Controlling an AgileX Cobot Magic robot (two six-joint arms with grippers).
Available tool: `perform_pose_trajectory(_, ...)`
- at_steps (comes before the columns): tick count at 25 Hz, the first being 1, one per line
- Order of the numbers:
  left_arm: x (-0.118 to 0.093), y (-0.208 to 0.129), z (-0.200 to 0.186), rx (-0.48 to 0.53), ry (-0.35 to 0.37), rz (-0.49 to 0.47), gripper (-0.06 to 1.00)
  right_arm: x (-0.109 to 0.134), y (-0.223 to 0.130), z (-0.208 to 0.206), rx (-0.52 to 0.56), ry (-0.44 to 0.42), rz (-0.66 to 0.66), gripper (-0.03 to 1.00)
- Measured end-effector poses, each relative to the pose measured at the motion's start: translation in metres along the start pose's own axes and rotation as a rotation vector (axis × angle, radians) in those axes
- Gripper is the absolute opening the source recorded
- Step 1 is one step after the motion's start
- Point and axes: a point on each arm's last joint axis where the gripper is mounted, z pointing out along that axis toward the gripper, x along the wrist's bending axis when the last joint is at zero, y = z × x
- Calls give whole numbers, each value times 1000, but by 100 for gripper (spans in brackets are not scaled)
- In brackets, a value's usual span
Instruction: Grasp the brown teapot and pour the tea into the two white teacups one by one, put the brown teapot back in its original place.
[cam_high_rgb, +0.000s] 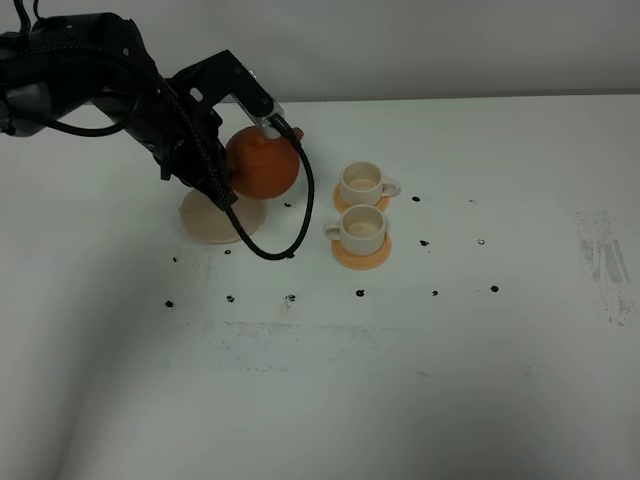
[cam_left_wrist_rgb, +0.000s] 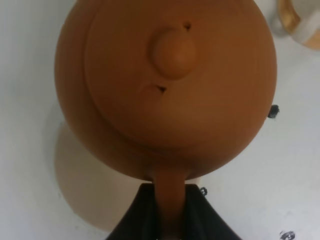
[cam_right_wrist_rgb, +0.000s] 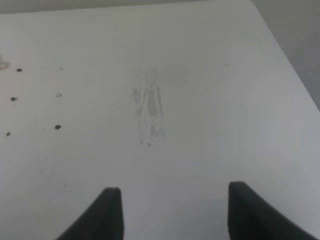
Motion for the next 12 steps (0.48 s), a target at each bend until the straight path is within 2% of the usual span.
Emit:
perform_pose_trajectory(7, -8, 12, 1, -66, -4, 170, 10, 0, 0, 0, 0, 0, 0, 45)
perform_pose_trajectory(12, -10, 15, 1, -80, 5, 258, 10, 0, 0, 0, 0, 0, 0, 45)
